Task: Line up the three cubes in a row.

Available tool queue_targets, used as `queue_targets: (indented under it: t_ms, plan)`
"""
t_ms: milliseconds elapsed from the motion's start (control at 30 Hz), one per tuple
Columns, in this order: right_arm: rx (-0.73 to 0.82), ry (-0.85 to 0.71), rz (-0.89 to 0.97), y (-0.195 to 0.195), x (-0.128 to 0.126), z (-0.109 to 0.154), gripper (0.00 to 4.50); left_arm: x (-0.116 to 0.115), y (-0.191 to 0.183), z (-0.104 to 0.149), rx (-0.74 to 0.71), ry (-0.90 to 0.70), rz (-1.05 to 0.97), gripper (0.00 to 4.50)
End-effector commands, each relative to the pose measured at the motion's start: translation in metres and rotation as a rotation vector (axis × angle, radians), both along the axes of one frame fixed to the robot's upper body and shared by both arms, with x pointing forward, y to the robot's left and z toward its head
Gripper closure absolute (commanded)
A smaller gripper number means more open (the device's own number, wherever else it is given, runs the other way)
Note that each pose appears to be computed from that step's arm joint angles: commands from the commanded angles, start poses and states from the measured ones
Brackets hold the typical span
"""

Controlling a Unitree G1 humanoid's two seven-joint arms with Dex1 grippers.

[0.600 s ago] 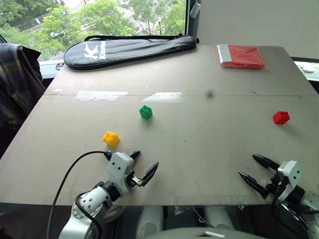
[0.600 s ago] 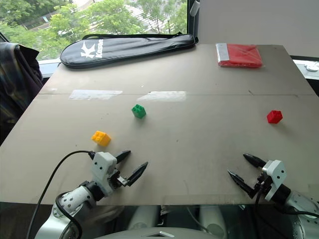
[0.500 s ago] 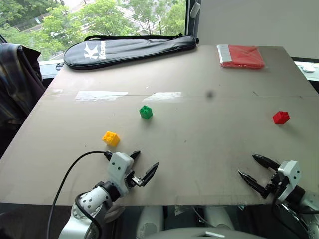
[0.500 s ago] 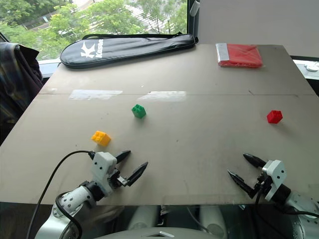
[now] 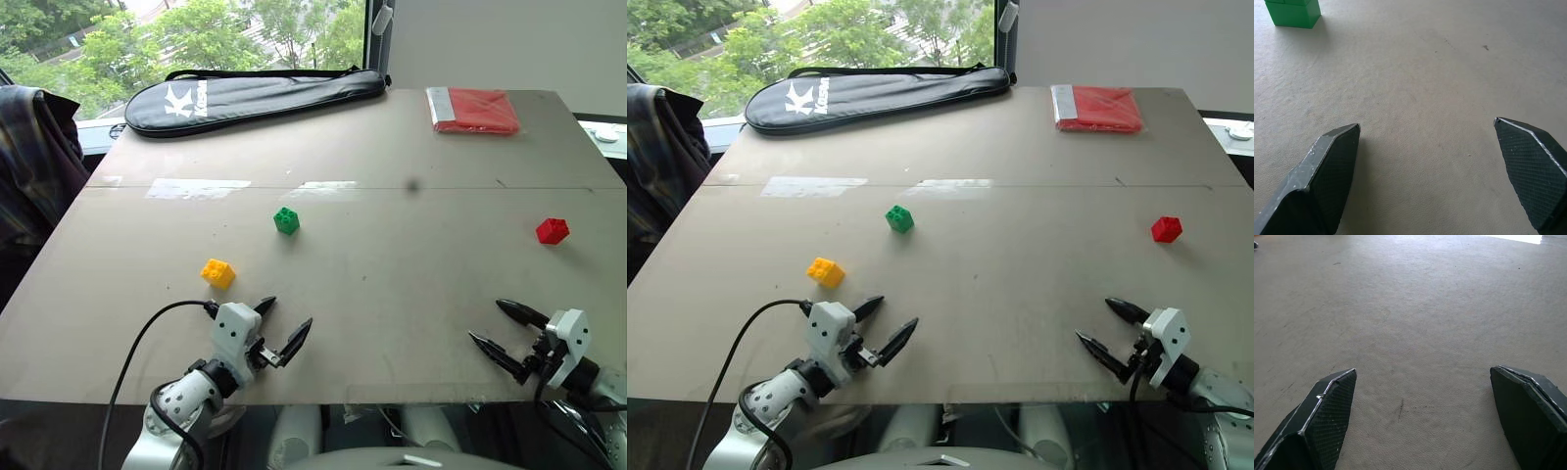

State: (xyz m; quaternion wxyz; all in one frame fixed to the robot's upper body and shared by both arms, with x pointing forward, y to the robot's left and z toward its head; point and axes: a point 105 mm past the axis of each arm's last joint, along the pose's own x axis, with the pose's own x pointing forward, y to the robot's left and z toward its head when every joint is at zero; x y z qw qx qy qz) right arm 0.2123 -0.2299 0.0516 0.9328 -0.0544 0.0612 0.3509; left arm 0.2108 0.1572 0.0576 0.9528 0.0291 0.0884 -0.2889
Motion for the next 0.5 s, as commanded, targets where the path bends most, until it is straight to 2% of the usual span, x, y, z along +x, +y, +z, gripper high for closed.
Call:
queue_targets:
  t_ms: [33, 167, 300, 500]
  plan:
    - [0.003, -0.021, -0.016, -0.003, 0.003, 0.006, 0.00, 0.000, -0.004, -0.002, -0.011, 0.020, -0.014, 0.04]
    - [0.008, -0.038, -0.028, -0.006, 0.004, 0.009, 0.00, 0.003, -0.008, 0.000, -0.021, 0.017, -0.021, 0.04]
    - [0.046, -0.098, -0.121, -0.018, 0.014, 0.026, 0.00, 0.011, -0.008, 0.008, -0.027, -0.007, -0.035, 0.04]
    - [0.020, -0.202, -0.482, -0.073, 0.049, 0.048, 0.00, 0.019, -0.041, 0.057, -0.092, -0.084, -0.280, 0.04]
